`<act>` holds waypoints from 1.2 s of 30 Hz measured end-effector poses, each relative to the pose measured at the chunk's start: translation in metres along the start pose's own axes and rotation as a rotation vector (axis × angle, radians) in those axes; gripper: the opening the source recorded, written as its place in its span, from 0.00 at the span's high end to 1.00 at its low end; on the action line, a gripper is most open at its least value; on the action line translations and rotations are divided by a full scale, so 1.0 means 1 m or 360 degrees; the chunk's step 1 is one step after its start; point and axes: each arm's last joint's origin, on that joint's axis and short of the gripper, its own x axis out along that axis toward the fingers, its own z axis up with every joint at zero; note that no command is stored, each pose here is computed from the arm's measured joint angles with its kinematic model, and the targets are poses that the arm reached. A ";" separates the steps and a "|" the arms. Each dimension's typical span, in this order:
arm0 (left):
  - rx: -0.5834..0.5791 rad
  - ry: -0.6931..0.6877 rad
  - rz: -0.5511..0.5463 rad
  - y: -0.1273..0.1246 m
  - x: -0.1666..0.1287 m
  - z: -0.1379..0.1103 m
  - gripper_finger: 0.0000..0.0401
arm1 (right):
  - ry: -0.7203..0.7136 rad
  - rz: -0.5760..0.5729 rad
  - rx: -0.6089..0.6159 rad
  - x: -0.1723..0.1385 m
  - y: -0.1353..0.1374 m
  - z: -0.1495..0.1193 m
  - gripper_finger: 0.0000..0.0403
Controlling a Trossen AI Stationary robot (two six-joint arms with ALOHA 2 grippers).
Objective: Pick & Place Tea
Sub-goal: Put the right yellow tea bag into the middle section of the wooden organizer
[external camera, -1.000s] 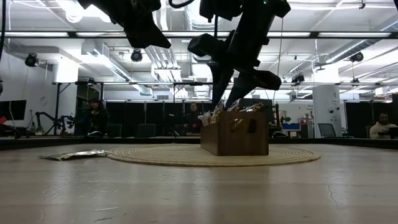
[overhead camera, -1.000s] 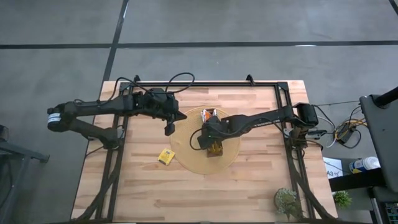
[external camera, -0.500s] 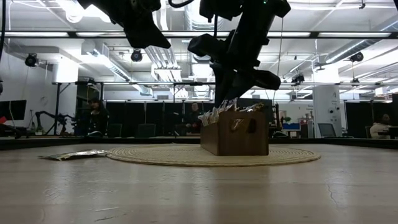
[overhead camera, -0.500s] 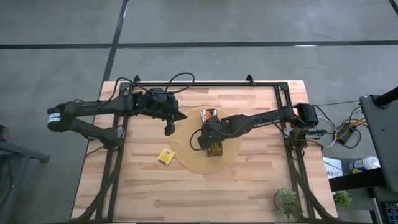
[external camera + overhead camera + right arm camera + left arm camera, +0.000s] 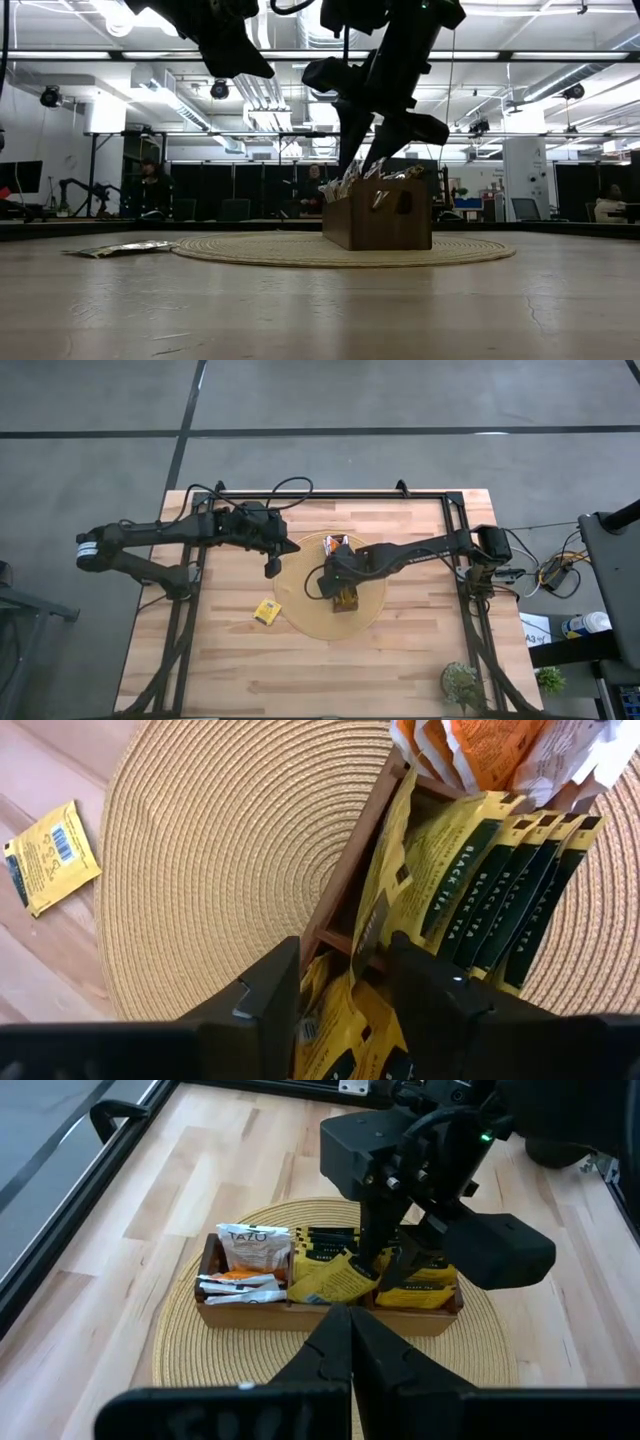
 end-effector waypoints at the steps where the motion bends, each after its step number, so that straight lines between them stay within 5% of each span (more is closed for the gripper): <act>1: 0.0000 0.0000 0.0000 0.000 0.000 0.000 1.00 | 0.0000 -0.0001 0.0005 0.000 0.000 0.000 0.63; 22: 0.0000 -0.0002 0.0001 0.000 0.000 0.000 1.00 | -0.0034 0.0057 0.0014 0.002 0.000 0.010 0.77; 36: 0.0000 -0.0002 0.0000 0.000 0.000 0.000 1.00 | -0.0022 0.0016 -0.0011 0.003 -0.005 0.012 0.97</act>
